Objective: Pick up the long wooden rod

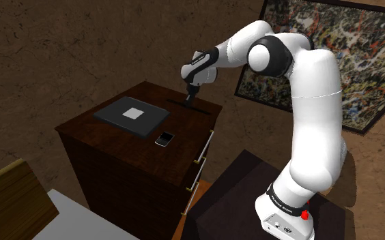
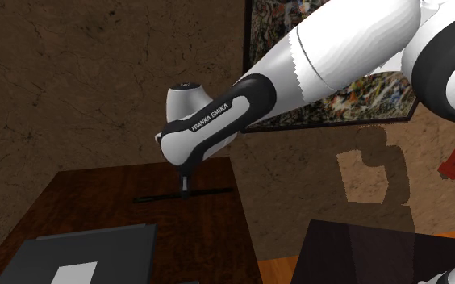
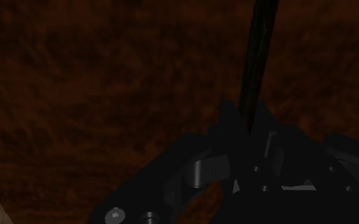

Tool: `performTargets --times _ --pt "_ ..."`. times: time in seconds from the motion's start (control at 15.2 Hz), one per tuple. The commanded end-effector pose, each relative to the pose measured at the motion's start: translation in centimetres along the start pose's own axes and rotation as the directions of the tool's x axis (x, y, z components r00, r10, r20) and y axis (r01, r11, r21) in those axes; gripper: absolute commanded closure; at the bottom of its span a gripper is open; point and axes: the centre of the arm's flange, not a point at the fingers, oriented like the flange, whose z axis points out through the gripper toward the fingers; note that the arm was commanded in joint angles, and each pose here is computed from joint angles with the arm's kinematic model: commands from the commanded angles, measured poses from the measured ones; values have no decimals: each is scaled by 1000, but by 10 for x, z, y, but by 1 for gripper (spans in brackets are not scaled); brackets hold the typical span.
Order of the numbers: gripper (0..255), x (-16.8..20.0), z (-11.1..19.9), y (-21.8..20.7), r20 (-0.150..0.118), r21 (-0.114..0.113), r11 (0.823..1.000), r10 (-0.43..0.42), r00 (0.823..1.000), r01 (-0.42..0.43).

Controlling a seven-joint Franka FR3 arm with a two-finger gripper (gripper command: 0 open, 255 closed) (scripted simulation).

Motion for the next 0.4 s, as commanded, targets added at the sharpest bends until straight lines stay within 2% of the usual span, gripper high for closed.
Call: performTargets --times 0.0,0.33 --pt "255 1 -10 1 0 0 1000 0 1000 0" --pt "255 2 -27 1 0 0 1000 0 1000 0"
